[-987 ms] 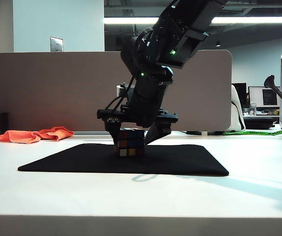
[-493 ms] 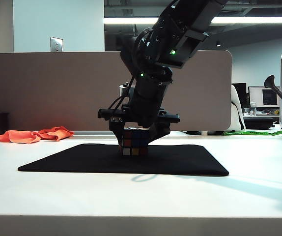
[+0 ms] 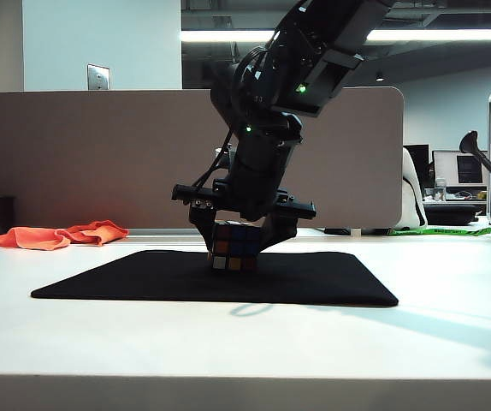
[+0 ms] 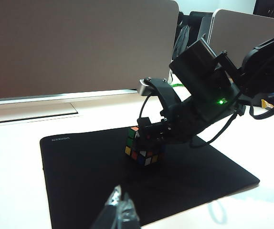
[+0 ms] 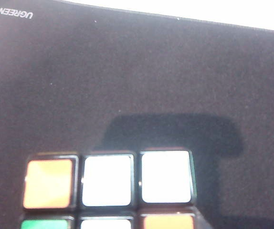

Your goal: Pick up the cube on the right side of the mouse pad, then place it in the center of the mouse pad.

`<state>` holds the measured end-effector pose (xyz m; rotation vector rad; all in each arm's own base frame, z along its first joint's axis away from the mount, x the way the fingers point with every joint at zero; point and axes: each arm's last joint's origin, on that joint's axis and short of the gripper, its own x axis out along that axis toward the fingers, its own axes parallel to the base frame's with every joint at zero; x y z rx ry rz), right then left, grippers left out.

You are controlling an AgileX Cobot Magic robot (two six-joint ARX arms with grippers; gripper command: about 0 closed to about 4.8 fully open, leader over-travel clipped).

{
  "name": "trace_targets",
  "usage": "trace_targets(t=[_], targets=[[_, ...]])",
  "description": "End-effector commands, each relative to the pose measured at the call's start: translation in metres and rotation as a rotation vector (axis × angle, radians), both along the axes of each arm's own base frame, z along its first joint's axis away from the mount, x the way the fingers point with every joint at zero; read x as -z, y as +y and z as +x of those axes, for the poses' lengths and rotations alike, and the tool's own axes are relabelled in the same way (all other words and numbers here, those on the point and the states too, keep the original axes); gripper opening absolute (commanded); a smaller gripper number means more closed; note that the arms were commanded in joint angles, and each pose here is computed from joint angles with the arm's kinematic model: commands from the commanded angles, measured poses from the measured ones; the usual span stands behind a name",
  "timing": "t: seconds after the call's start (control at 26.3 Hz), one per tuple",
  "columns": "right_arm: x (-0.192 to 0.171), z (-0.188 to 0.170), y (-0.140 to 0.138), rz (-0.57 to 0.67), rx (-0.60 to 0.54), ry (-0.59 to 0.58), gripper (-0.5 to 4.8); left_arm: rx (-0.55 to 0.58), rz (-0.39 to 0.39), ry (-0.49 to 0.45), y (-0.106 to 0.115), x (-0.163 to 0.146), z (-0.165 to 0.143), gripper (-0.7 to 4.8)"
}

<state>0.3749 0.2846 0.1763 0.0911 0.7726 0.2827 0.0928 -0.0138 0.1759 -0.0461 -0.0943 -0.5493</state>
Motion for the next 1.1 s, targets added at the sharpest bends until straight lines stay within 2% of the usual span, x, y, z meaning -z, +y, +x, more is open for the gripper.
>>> trace_targets(t=[0.04, 0.11, 0.23, 0.38, 0.42, 0.46, 0.57, 0.76, 0.87, 0.91, 0.95, 1.02, 1.06, 1.1], targets=[[0.000, -0.005, 0.004, 0.005, -0.011, 0.026, 3.19, -0.004, 0.001, -0.016, 0.000, -0.002, 0.000, -0.06], [0.000, -0.006, 0.005, 0.005, -0.014, 0.026, 3.19, -0.004, 0.001, -0.016, 0.000, -0.002, 0.000, -0.06], [0.000, -0.006, 0.006, 0.005, -0.015, 0.026, 3.78, -0.004, 0.001, -0.016, 0.000, -0.002, 0.000, -0.06], [0.000, -0.006, 0.005, 0.002, -0.012, 0.026, 3.79, -0.004, 0.000, -0.016, 0.000, -0.002, 0.000, -0.06], [0.000, -0.006, 0.005, 0.002, -0.012, 0.025, 3.84, -0.004, 0.000, -0.016, 0.000, -0.002, 0.000, -0.06], [-0.001, -0.006, 0.005, 0.004, -0.012, 0.023, 4.15, -0.004, 0.000, -0.016, 0.000, -0.002, 0.000, -0.06], [-0.007, -0.006, 0.004, 0.014, -0.010, 0.010, 4.15, -0.004, 0.000, -0.016, 0.000, -0.002, 0.000, -0.06], [-0.034, -0.008, -0.003, 0.040, -0.004, -0.042, 4.20, -0.004, 0.001, -0.016, 0.000, -0.002, 0.000, -0.06], [-0.064, -0.014, -0.010, 0.028, 0.022, -0.128, 4.21, -0.004, 0.001, -0.016, 0.000, -0.002, 0.000, -0.06], [-0.072, -0.015, -0.013, 0.010, 0.032, -0.158, 4.05, -0.005, 0.001, -0.016, 0.000, -0.002, 0.000, -0.06], [-0.082, -0.016, -0.018, 0.008, 0.047, -0.185, 3.43, -0.006, 0.000, -0.017, 0.000, -0.002, 0.000, -0.06], [-0.098, -0.017, -0.026, 0.022, 0.057, -0.219, 1.44, -0.032, -0.004, -0.016, 0.001, -0.002, 0.000, -0.06], [-0.104, -0.018, -0.030, 0.030, 0.064, -0.230, 0.57, -0.041, -0.005, -0.016, 0.001, -0.002, 0.000, -0.06], [-0.112, -0.018, -0.037, 0.036, 0.072, -0.246, -0.06, -0.076, -0.010, -0.017, 0.002, -0.002, 0.001, -0.06]])
